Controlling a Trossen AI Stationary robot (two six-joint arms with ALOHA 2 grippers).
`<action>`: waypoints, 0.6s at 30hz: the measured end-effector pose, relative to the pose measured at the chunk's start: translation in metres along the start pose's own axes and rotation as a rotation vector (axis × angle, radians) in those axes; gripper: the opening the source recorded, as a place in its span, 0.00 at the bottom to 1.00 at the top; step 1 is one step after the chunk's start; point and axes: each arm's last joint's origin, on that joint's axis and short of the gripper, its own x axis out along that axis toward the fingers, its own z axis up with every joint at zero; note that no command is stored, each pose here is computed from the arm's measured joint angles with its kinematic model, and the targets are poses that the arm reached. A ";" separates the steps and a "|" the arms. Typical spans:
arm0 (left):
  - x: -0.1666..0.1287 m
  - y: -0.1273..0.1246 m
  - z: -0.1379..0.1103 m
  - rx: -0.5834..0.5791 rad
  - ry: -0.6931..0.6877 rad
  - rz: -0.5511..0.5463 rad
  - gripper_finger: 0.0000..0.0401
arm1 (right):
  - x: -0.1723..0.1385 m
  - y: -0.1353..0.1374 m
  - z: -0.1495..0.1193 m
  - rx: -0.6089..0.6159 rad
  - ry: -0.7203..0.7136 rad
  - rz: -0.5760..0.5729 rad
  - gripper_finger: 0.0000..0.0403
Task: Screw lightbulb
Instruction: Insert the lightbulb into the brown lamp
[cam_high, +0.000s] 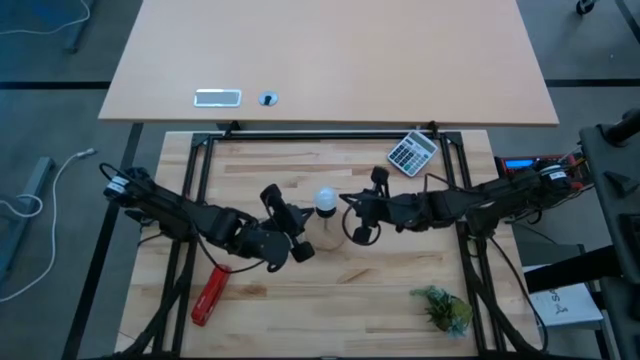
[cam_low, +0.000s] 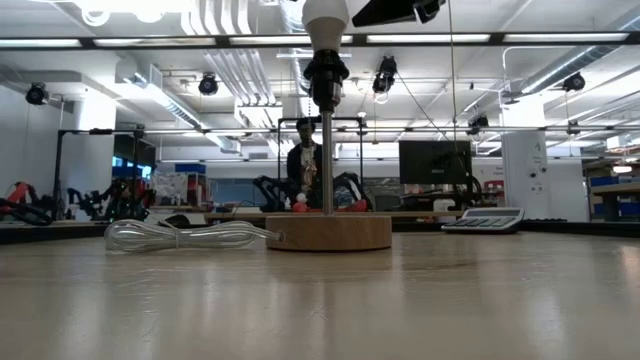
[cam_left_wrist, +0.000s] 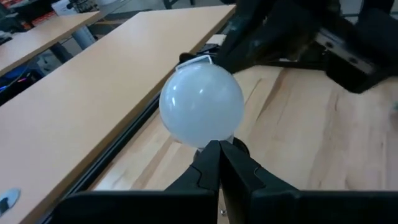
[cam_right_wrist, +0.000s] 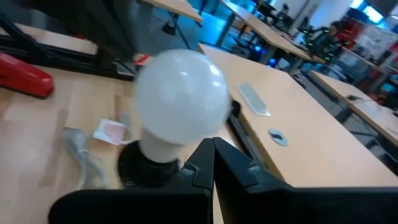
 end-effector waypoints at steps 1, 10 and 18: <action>0.002 0.000 0.000 0.003 -0.001 0.003 0.00 | 0.000 0.000 0.000 0.000 -0.002 0.010 0.00; 0.019 0.000 -0.003 0.058 0.021 0.040 0.00 | 0.000 0.001 0.000 -0.012 -0.013 0.052 0.00; 0.020 0.001 -0.004 0.070 0.029 0.055 0.00 | -0.003 0.005 0.001 -0.011 -0.021 0.079 0.00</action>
